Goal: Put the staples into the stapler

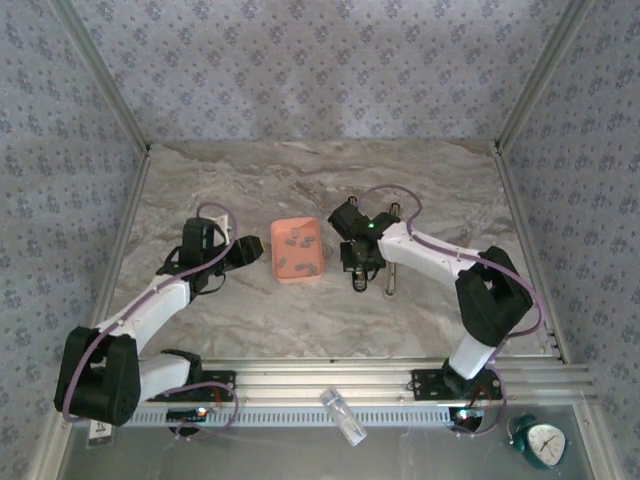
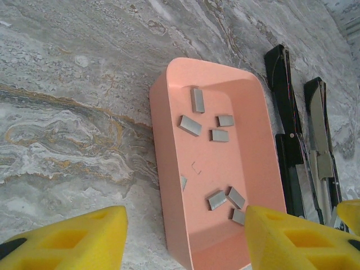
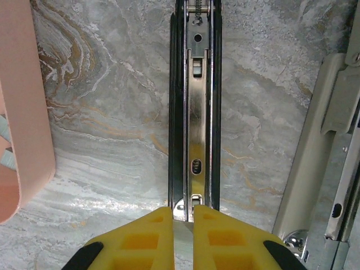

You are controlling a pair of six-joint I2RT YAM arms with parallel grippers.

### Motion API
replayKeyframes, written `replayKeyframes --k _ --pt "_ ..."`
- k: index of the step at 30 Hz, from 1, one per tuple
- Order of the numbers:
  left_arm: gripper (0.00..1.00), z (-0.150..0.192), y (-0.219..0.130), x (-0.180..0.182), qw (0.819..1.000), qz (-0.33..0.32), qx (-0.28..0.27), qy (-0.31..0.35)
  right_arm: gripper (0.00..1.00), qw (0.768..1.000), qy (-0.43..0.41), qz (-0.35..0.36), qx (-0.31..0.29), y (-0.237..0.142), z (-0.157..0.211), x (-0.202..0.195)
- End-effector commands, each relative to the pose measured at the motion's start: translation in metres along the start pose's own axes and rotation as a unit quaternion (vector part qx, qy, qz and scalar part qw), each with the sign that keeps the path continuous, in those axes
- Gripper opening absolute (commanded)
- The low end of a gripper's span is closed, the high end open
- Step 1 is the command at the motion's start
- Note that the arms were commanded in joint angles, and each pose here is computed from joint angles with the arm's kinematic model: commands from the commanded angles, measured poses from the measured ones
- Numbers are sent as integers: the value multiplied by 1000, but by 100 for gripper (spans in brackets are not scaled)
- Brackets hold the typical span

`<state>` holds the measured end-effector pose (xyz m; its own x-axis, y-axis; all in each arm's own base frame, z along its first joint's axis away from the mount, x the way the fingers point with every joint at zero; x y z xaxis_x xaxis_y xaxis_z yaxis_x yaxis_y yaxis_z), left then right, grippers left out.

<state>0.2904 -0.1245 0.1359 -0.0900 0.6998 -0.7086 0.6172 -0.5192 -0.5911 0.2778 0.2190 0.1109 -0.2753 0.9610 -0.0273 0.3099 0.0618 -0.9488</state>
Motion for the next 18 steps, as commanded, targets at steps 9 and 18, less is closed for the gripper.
replayKeyframes --k 9,18 --pt "57 -12 -1 -14 1000 13 -17 20 13 998 -32 33 35 24 20 -12" --pt "57 -12 -2 -15 1000 13 -17 20 13 999 -31 27 25 21 17 -11"
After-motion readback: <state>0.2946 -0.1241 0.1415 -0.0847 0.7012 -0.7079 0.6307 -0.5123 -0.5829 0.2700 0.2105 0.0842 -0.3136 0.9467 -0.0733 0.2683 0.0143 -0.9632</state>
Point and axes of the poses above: each hand's point on the last joint's axis, 136 mm out from that joint toward the fingers, its own y axis out along the fingers, its own x axis along the line the jaws close on, z = x × y, the point moved 3 cm from there along -y, back along the fingers, and after that the axes turned 13 degrees about -y, right-handed, at the moved point
